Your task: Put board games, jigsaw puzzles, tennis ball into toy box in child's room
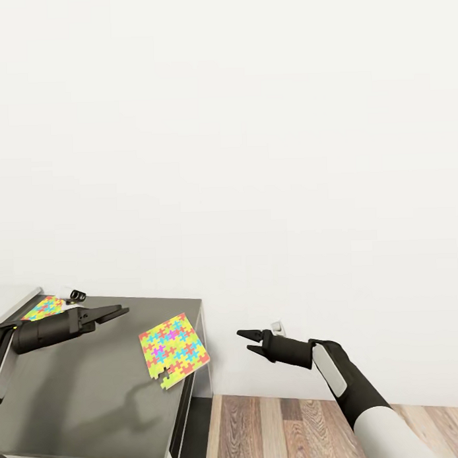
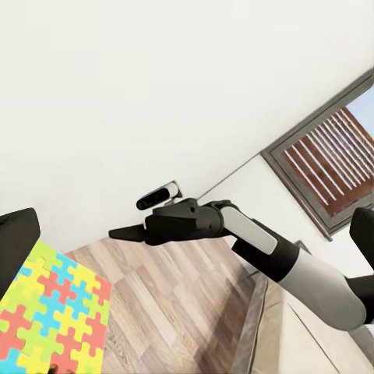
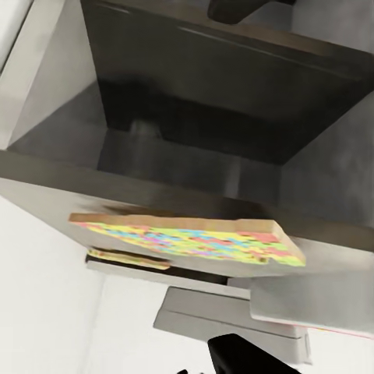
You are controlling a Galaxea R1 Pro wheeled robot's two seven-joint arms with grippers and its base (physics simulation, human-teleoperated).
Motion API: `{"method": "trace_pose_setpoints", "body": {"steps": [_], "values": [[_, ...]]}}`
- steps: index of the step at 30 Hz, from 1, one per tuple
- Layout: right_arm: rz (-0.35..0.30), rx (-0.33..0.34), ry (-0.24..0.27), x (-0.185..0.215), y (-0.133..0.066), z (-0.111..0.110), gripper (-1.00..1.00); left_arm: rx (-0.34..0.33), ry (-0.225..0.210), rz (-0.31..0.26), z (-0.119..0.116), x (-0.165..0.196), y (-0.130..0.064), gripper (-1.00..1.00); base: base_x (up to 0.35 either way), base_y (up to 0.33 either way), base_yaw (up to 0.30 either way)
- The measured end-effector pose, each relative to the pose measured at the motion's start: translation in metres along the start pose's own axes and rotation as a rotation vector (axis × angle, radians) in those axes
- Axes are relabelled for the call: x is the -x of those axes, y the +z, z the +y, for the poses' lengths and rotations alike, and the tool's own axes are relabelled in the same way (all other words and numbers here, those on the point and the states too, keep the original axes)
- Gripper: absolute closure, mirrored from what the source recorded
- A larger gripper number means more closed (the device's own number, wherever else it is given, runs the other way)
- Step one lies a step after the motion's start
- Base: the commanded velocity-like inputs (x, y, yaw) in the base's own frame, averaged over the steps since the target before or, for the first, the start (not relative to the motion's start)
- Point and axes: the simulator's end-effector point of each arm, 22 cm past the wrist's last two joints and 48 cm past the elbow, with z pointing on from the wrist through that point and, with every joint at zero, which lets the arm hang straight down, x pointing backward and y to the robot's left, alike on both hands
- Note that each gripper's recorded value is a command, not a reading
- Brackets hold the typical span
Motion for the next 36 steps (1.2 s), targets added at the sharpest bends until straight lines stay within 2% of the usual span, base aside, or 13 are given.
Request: {"method": "trace_pose_setpoints", "body": {"steps": [23,36], "values": [[0.007,0.004,0.001,-0.003,0.004,0.002,-1.0,0.0,-0.002,0.001,0.0,-0.001,0.0,-1.0,-0.016,0.048,0.0],[0.03,0.002,0.016,-0.013,0.015,0.006,-1.0,0.001,-0.003,0.001,0.001,-0.001,0.0,-1.0,-0.011,0.008,0.0]]}}
